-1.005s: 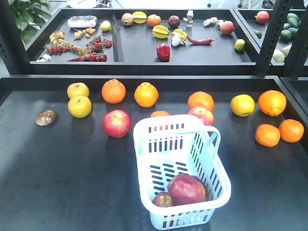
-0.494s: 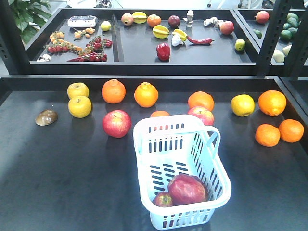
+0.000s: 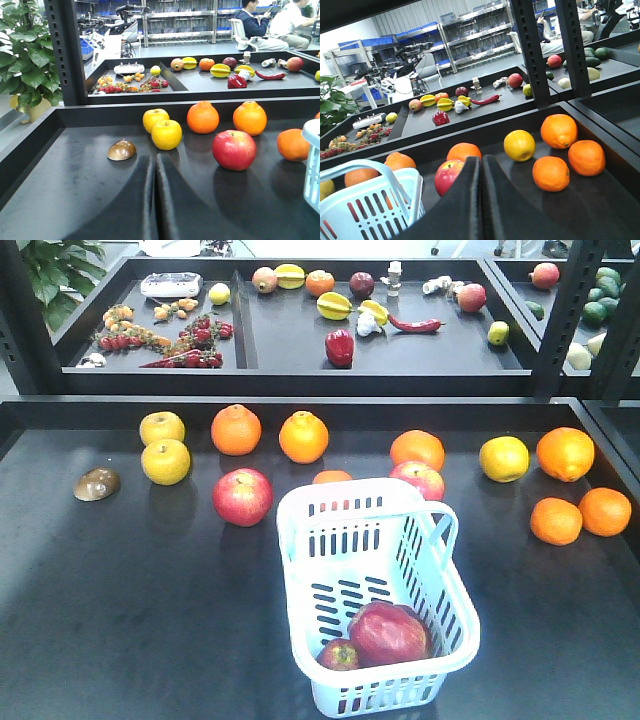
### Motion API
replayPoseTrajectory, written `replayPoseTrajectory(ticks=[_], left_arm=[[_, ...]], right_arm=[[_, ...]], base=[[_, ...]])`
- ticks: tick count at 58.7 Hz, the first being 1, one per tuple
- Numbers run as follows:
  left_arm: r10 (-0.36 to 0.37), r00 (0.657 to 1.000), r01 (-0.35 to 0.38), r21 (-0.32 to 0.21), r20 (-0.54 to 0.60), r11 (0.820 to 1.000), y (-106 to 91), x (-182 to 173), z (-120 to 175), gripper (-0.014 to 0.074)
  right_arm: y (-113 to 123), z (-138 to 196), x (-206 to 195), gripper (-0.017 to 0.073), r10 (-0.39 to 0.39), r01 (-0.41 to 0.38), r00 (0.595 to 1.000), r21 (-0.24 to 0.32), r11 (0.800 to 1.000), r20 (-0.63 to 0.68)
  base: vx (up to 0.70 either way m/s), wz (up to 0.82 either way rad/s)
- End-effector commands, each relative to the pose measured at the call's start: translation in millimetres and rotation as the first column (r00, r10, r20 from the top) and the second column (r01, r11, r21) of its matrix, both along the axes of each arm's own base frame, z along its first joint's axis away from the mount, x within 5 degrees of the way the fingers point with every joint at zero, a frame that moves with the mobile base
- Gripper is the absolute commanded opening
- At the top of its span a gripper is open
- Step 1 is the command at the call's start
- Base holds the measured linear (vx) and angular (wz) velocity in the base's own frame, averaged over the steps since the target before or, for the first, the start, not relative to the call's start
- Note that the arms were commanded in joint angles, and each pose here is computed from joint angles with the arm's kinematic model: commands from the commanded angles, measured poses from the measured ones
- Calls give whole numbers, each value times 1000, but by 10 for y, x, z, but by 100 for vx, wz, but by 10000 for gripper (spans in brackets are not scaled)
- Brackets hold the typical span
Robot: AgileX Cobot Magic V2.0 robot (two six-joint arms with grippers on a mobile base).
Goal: Pick three apples into basket with both arms
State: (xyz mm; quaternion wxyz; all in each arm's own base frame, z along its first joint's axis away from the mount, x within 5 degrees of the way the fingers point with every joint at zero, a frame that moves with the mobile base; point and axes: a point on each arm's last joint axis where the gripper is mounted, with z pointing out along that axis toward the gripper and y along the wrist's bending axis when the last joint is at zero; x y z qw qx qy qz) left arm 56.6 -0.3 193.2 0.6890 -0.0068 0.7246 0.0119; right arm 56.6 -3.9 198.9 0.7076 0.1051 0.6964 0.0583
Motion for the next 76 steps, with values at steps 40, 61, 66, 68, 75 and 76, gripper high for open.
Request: replayPoseTrajectory(ticks=[40, 61, 66, 68, 75, 76], left_arm=[[24, 995, -23, -7, 96, 1000, 20, -22, 146, -6], [24, 995, -23, -7, 96, 1000, 20, -22, 146, -6], [24, 995, -23, -7, 96, 1000, 20, -22, 146, -6], [24, 995, -23, -7, 96, 1000, 20, -22, 146, -6], [24, 995, -23, -7, 96, 1000, 20, -22, 146, -6], [24, 995, -23, -7, 96, 1000, 20, -22, 146, -6]], right_arm=[[-1, 24, -6, -8, -3, 4, 998, -16, 1000, 70], [0, 24, -6, -8, -4, 11, 998, -115, 993, 63], [0, 25, -6, -8, -4, 11, 998, -118, 993, 64], [0, 25, -6, -8, -4, 11, 998, -118, 993, 64], [0, 25, -6, -8, -4, 11, 998, -118, 993, 64], [0, 25, -6, -8, -4, 11, 998, -118, 993, 64]], base=[[0, 0], [0, 0], [0, 0], [0, 0], [0, 0], [0, 0]])
